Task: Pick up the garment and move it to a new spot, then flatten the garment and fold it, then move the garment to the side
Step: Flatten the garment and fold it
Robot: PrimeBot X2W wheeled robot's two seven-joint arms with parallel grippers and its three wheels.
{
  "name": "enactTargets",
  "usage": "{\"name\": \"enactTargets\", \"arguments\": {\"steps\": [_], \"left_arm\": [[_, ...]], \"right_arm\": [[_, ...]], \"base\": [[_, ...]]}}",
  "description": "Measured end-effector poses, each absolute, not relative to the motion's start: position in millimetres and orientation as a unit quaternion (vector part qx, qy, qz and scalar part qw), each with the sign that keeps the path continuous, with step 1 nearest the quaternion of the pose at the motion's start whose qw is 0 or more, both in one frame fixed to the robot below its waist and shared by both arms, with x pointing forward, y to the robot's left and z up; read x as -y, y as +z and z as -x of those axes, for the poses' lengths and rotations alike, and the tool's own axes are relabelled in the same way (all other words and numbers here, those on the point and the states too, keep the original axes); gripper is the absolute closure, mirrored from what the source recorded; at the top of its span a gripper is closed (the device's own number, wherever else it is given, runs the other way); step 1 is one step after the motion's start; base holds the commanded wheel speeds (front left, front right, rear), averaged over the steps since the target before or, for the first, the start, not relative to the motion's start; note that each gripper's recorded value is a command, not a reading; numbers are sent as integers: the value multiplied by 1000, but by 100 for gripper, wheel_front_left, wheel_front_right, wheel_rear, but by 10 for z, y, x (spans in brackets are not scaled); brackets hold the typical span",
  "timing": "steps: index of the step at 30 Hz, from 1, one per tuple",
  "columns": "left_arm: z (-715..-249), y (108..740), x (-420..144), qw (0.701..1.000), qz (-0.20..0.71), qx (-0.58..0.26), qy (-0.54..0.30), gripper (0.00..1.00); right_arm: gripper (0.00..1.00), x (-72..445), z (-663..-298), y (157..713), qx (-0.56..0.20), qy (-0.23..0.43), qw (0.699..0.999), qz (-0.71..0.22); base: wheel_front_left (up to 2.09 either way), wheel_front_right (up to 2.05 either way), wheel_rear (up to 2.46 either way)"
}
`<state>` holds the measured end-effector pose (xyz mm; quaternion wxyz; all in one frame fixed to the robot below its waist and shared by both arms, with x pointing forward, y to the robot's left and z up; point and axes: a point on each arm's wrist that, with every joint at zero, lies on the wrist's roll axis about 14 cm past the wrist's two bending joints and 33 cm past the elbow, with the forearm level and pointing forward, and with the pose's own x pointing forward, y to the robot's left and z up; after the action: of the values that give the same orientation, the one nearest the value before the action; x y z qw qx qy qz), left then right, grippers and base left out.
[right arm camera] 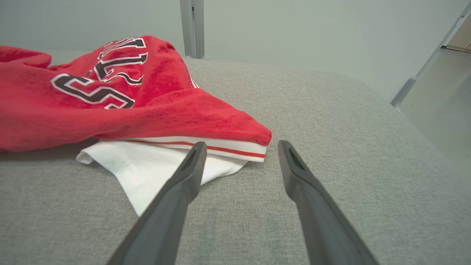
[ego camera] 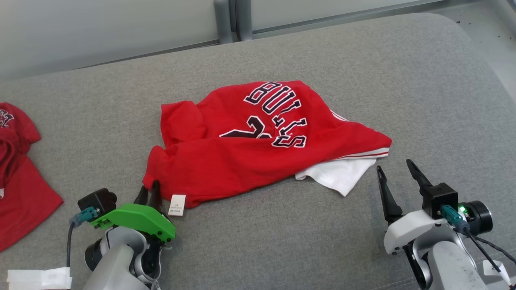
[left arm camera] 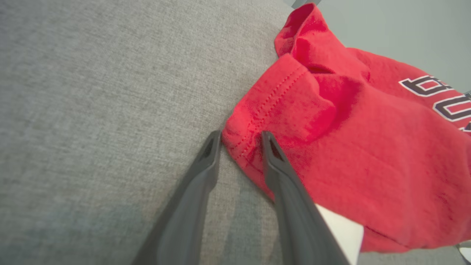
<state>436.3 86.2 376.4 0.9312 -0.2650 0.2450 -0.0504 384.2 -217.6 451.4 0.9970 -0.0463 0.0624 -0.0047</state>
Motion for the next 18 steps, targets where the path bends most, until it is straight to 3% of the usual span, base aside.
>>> {"name": "enactTargets", "arguments": {"steps": [1, 2, 6, 18], "left_arm": [[-4373, 3745, -848, 928, 273, -249, -50, 70], [-4375, 3728, -829, 924, 283, -253, -49, 70], [-4380, 3689, -787, 917, 295, -263, -47, 100], [-4368, 3905, -956, 944, 257, -201, -45, 100]], "right_arm": [[0, 2185, -3842, 4509, -63, -6, 997, 46], [0, 2192, -3841, 4508, -64, -7, 997, 46], [0, 2209, -3825, 4502, -65, -10, 997, 46], [0, 2200, -3784, 4546, -58, -10, 997, 46]], "base": [[0, 0, 0], [0, 0, 0], [0, 0, 0], [0, 0, 0]]}}
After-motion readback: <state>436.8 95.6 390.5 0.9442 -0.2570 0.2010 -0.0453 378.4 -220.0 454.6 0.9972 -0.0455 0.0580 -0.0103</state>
